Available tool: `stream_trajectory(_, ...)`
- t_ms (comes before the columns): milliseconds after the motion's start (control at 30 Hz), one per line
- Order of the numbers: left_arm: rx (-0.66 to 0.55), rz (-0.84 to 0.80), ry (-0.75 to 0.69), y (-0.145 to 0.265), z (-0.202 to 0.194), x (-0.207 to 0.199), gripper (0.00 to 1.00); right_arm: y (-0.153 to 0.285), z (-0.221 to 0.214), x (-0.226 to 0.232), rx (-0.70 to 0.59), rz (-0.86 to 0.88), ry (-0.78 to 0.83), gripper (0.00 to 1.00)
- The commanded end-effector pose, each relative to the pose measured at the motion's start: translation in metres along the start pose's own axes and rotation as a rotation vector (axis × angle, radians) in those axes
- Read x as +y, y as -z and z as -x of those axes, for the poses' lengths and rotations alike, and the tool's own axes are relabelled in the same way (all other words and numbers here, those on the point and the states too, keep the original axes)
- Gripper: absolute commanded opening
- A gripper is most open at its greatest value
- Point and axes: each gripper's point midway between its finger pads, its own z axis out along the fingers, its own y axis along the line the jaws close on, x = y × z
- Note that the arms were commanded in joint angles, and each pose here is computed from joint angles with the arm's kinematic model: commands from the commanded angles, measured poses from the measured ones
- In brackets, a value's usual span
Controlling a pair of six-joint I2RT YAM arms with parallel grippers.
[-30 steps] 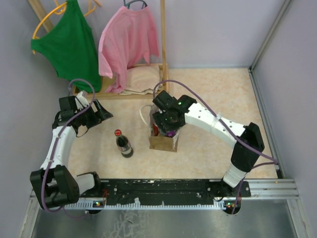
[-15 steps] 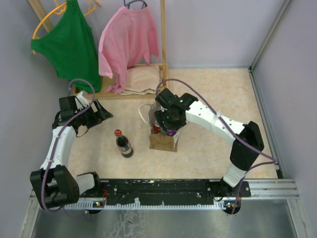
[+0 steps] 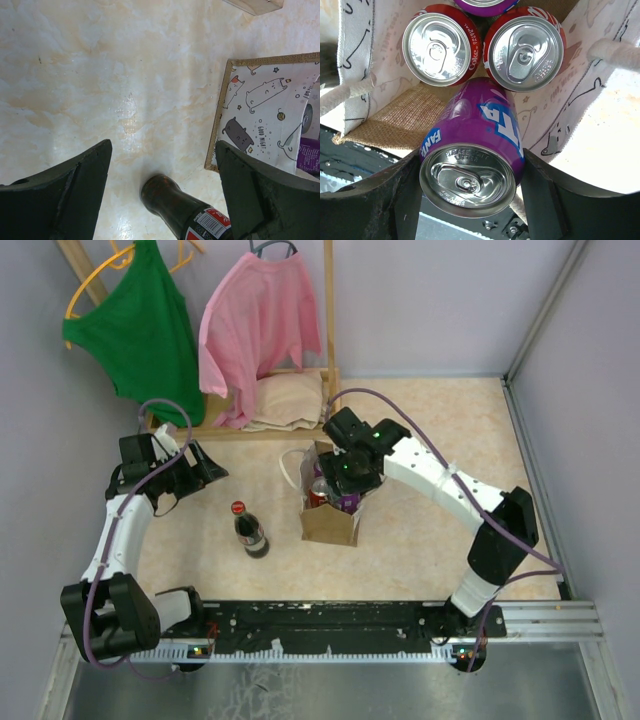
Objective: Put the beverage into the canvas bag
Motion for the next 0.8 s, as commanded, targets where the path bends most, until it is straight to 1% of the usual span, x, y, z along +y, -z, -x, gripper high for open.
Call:
stream_trajectory(0, -0.017, -0.024, -0.027, 0.002, 0.007, -0.005, 0.89, 0.016, 0.026, 0.008, -0.122, 0.049, -0.026, 0.0)
stream_trajectory(233, -0.016, -0.023, -0.028, 0.002, 0.006, -0.004, 0.89, -0.011, 0.009, 0.005, -0.063, 0.04, -0.023, 0.0)
stream_trajectory(700, -0.017, -0.025, -0.034, 0.001, 0.006, -0.004, 0.89, -0.035, -0.002, 0.011, -0.041, 0.04, -0.01, 0.0)
stream_trajectory(767, -0.018, -0.025, -0.033, 0.001, 0.006, -0.004, 0.89, -0.049, -0.009, 0.012, -0.003, 0.022, -0.001, 0.0)
